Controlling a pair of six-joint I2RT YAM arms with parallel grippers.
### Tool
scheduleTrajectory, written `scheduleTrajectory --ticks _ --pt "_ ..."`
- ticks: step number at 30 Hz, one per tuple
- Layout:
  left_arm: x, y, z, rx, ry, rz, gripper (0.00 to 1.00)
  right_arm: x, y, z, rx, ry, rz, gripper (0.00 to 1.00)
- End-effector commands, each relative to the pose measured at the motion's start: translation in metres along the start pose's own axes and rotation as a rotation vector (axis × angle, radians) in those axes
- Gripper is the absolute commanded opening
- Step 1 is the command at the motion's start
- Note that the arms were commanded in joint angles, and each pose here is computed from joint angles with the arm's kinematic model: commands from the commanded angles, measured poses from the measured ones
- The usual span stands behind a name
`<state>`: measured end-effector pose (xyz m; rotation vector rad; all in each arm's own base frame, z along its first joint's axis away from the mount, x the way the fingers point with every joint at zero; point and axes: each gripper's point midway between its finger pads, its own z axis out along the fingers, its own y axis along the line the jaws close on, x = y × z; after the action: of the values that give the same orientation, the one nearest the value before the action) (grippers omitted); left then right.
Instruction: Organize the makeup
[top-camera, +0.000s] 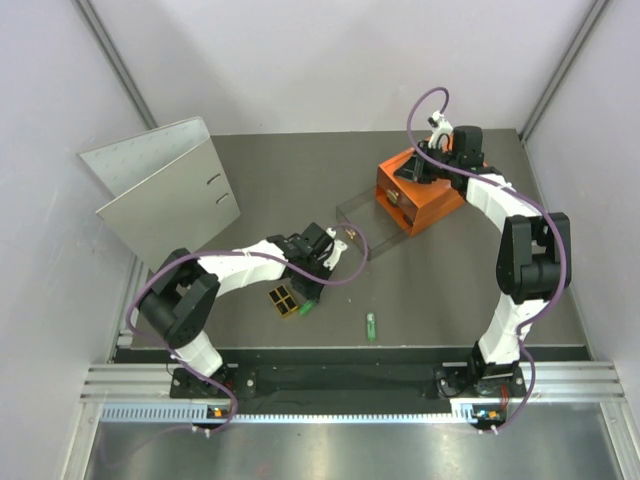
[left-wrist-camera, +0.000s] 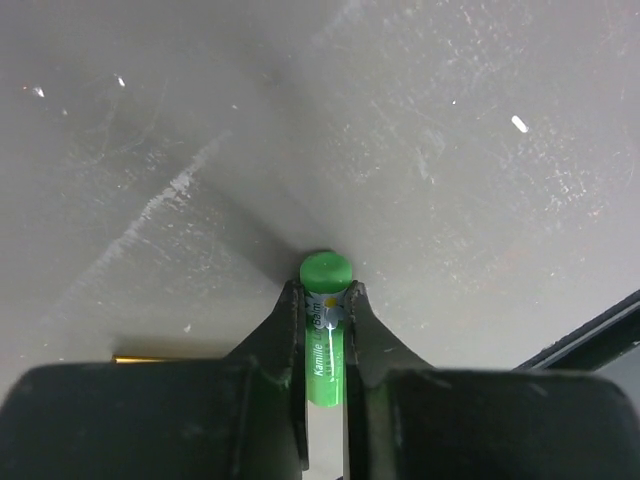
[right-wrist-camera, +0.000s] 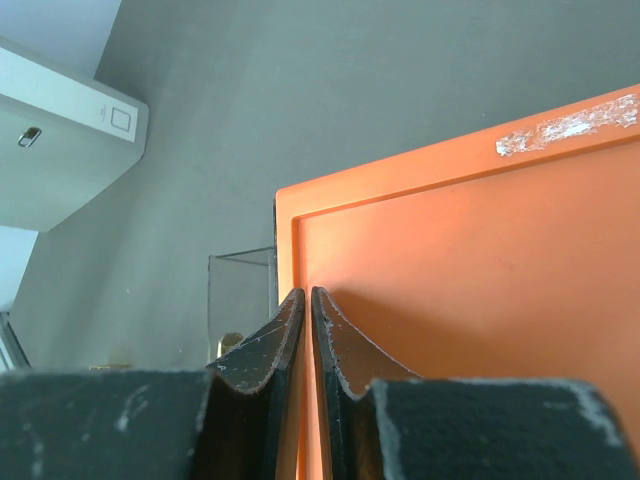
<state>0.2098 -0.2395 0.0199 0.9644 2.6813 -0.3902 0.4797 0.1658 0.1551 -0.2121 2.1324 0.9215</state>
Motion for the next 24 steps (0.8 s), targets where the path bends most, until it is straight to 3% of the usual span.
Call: scheduleTrajectory --ticks 1,15,24 --pt "-0.023 0.006 -0.002 -0.044 -0.065 0.034 0.0 0.152 -0.069 -0.01 0.266 0.424 0.241 0.1" --pt "-0.17 0.001 -0.073 -0.122 -0.424 0.116 0.0 0.155 -0.07 -0.011 0.273 0.428 0.247 0.1" --pt "-0.247 -0.017 -0.036 -0.059 -0.458 0.19 0.0 0.159 -0.071 -0.011 0.277 0.435 0.255 0.1"
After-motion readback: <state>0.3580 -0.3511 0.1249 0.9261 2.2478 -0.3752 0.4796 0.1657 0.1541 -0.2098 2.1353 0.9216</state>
